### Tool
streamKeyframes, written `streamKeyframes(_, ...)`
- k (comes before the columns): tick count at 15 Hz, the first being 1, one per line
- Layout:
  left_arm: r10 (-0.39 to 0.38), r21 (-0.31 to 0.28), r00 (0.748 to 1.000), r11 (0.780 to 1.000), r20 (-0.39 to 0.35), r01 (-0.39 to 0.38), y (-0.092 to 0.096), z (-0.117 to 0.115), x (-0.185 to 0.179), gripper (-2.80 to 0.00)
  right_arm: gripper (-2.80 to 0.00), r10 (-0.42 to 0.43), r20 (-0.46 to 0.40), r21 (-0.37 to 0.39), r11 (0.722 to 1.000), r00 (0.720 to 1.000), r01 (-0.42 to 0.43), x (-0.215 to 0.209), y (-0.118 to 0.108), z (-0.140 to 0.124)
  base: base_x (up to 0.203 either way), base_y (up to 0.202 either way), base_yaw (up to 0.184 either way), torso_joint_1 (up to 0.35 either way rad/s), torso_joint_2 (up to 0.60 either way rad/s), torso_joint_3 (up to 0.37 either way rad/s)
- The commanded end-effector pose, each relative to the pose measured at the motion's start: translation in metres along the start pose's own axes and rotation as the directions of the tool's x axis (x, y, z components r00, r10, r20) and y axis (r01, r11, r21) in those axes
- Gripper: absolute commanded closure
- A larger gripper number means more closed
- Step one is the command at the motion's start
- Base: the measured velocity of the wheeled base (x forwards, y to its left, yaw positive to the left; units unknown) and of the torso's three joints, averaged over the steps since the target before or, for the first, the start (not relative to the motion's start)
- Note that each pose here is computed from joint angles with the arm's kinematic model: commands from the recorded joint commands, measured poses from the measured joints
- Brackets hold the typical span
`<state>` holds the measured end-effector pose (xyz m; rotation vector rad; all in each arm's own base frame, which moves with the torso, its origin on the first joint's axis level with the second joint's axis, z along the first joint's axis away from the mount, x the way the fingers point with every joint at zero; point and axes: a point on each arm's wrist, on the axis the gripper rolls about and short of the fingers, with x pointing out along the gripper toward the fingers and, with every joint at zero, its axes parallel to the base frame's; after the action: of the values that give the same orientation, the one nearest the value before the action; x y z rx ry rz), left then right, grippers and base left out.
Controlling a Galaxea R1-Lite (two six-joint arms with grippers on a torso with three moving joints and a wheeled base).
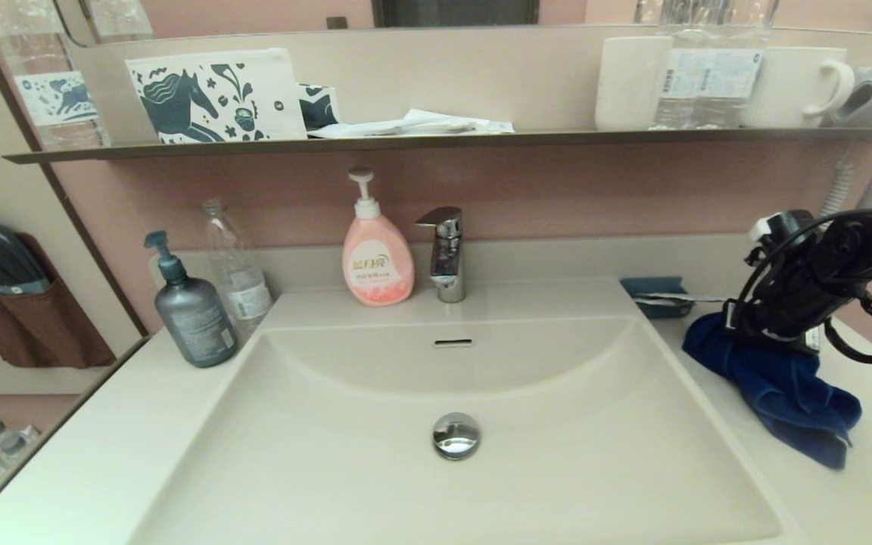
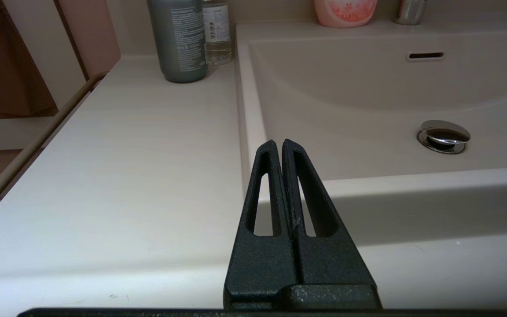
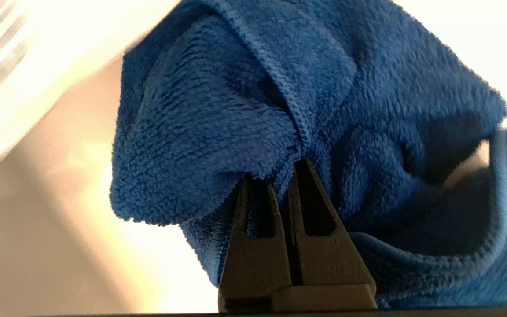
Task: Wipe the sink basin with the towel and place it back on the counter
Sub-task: Wipe the sink
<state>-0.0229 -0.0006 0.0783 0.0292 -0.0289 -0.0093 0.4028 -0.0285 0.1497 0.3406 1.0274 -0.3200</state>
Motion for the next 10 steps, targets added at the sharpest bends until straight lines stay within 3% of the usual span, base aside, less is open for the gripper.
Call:
streamKeyframes(1, 0.000, 0.000, 1.000, 1.000, 0.000, 0.000, 0.000, 0.000, 0.000, 0.00, 0.00, 0.033, 0.019, -0.026, 0.999, 0.999, -0.032, -0.014, 0.011, -0.007, 0.000, 0.000, 0.000, 0.000, 0.00, 0.000)
streamKeyframes(6, 0.000, 0.000, 1.000, 1.000, -0.001, 0.000, 0.000, 0.000, 0.000, 0.00, 0.00, 0.067, 0.158, -0.010, 0.998, 0.985, -0.066, 0.006, 0.014, 0.011, 0.000, 0.000, 0.000, 0.000, 0.00, 0.000)
streamKeyframes(10, 0.000, 0.000, 1.000, 1.000, -0.001, 0.000, 0.000, 0.000, 0.000, 0.00, 0.00, 0.046, 0.204, -0.010, 0.999, 0.978, -0.045, 0.027, 0.008, 0.019, 0.000, 0.000, 0.000, 0.000, 0.00, 0.000)
